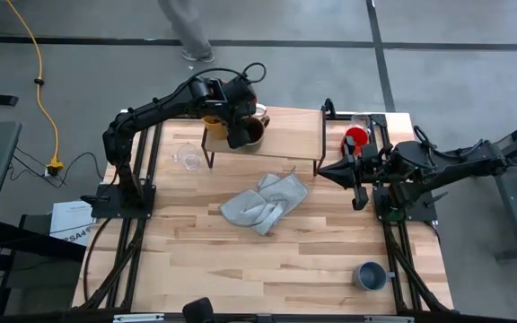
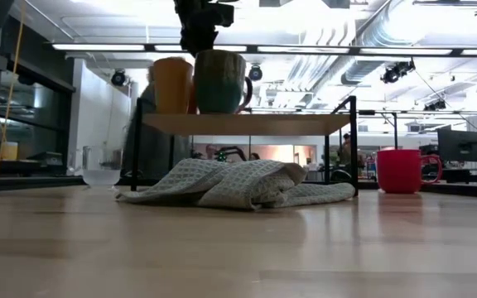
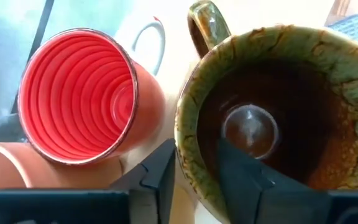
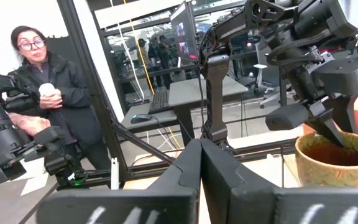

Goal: Stack small to large cups/mugs on shelf
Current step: Put the green mug on the shelf, then adjust the green mug on the shelf

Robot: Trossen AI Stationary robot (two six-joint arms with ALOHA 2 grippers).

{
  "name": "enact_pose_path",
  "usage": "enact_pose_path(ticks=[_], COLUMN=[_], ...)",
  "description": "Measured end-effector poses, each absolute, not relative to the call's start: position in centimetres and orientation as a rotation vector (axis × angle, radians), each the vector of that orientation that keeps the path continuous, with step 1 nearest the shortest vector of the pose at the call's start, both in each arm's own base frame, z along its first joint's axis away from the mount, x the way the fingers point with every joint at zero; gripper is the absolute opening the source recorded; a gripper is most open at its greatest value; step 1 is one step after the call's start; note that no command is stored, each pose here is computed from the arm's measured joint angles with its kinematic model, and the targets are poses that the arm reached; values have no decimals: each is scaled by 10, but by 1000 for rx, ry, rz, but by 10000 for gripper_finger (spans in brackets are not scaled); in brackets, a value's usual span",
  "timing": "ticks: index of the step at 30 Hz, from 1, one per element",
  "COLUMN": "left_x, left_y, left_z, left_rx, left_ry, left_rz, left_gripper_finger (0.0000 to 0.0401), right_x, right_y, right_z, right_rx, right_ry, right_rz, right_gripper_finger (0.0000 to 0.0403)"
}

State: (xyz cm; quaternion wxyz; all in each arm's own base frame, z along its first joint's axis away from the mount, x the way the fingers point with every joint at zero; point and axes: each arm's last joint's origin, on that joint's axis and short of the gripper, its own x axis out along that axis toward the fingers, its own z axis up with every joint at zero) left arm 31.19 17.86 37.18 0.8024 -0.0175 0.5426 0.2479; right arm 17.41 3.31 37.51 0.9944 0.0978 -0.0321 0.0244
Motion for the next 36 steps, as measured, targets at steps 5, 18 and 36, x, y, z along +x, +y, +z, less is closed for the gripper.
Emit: enact_pose_path(ticks=[5,18,36], left_x=[312,309,297], left_y=[179,178,90], left_z=[372,411,476], left_rx=[-29,6,-145], left_ry=[1156,1000,484], left_rz=[546,621,514], left_gripper_finger=[128,208,12], right_x=[174,174,174], right_y=[33,33,33], right_z=[375,375,375], right_rx=[196,196,195], right_ry=[-64,-64,-60], right_rz=[49,49,49], right_gripper_finger=[0,0,0])
